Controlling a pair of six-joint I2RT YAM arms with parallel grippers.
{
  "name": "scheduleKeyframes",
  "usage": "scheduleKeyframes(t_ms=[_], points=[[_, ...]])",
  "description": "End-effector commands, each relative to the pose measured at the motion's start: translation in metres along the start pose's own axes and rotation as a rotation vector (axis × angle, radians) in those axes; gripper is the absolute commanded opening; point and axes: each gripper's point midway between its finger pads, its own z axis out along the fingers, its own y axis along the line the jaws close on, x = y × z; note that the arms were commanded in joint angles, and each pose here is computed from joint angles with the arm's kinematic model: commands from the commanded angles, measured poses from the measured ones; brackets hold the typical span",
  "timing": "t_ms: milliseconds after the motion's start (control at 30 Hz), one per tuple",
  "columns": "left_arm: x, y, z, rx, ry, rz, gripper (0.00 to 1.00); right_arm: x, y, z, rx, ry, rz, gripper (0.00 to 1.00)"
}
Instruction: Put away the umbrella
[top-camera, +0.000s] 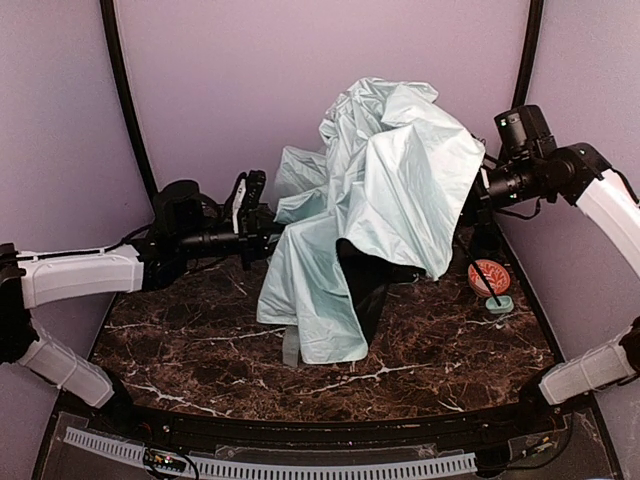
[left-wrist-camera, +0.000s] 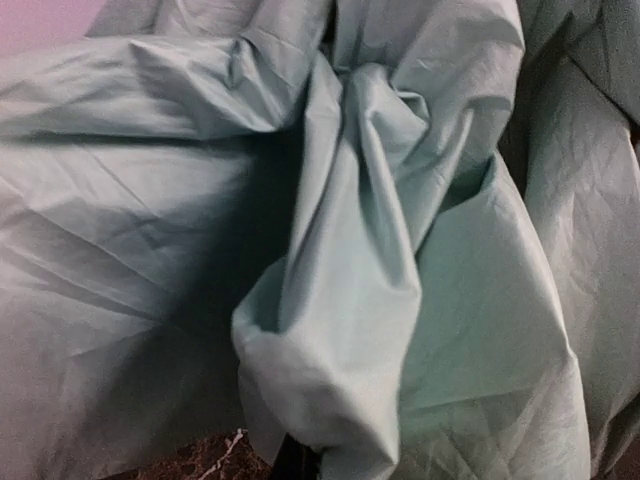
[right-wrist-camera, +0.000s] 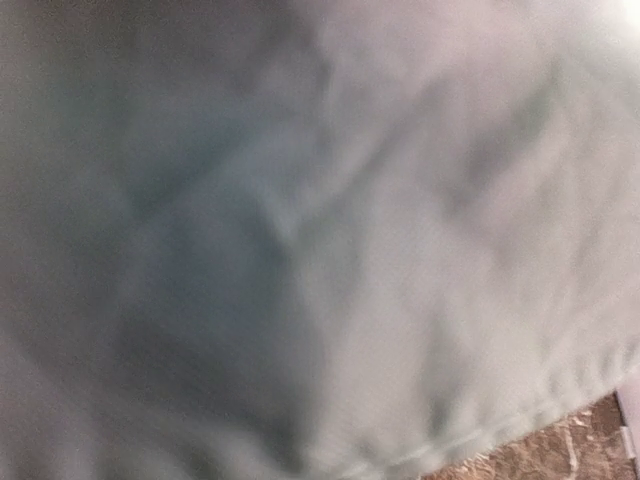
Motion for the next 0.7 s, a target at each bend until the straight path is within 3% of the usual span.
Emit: scheduleKeyframes(t_ms=[0,200,300,533,667], points=[[-0.016,-0.019,0.009,0.033,-0.205,0.056,0.0,-0.069,-0.001,-0.001,-0.055,-0.226,-0.07,0.0],[-0.068,-0.05,0.013,-0.016,-0.518,0.157,0.0,-0.075,-0.006,0.03,-0.071,-0.274,-0.036,0.0],[-0.09,-0.051,-0.003,-0.021,-0.673,0.109,0.0,-0.057,-0.013,0.049,-0.058,-0.236,0.013,0.0],[-0.083,-0.067,0.024,0.144,-0.73,-0.004,0.01,-0.023,-0.015,0.086,-0.103,-0.139,0.073,0.0],[-0.068,-0.062,0.048,0.138,-0.651,-0.058,0.02,-0.015,-0.022,0.09,-0.072,-0.099,0.077,0.0]])
